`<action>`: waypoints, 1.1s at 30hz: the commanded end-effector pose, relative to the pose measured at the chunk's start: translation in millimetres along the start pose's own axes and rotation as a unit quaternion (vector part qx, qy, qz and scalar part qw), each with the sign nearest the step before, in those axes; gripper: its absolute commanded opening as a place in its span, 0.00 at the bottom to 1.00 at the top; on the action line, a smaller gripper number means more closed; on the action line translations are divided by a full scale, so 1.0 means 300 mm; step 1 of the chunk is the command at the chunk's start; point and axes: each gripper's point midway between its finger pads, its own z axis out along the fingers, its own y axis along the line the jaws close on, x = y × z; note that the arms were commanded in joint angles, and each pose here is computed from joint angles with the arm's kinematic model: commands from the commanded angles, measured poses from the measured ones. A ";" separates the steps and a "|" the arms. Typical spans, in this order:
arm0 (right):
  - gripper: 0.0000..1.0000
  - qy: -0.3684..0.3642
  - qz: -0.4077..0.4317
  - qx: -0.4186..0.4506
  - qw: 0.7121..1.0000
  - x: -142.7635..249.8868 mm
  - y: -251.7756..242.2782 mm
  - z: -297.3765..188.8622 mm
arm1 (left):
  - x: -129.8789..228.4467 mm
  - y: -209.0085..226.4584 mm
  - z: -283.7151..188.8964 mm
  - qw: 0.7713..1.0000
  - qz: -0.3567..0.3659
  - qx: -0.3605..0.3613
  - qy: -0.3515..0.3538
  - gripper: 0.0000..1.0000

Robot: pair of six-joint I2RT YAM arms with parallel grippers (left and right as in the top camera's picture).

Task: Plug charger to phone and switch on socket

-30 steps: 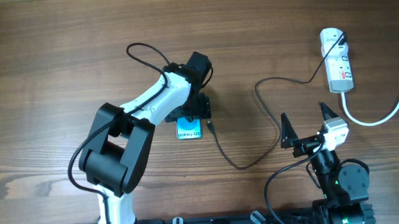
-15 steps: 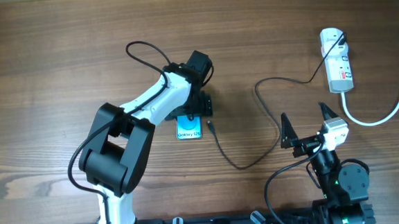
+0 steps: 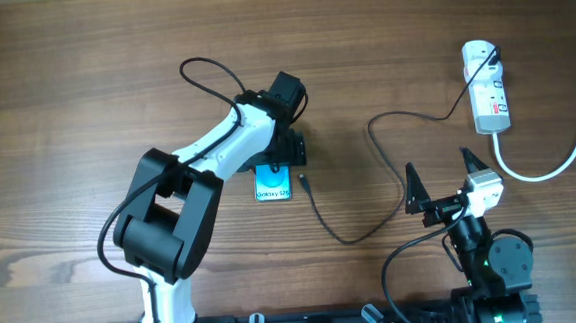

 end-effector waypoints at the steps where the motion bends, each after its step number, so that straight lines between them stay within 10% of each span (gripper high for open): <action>1: 1.00 -0.006 0.002 0.006 1.000 -0.008 -0.006 -0.002 | 0.012 0.043 0.025 1.000 -0.007 -0.025 0.008 0.93; 33: 1.00 -0.006 0.002 0.006 1.000 -0.008 -0.006 -0.002 | 0.077 0.019 0.022 0.998 0.036 0.001 0.053 0.87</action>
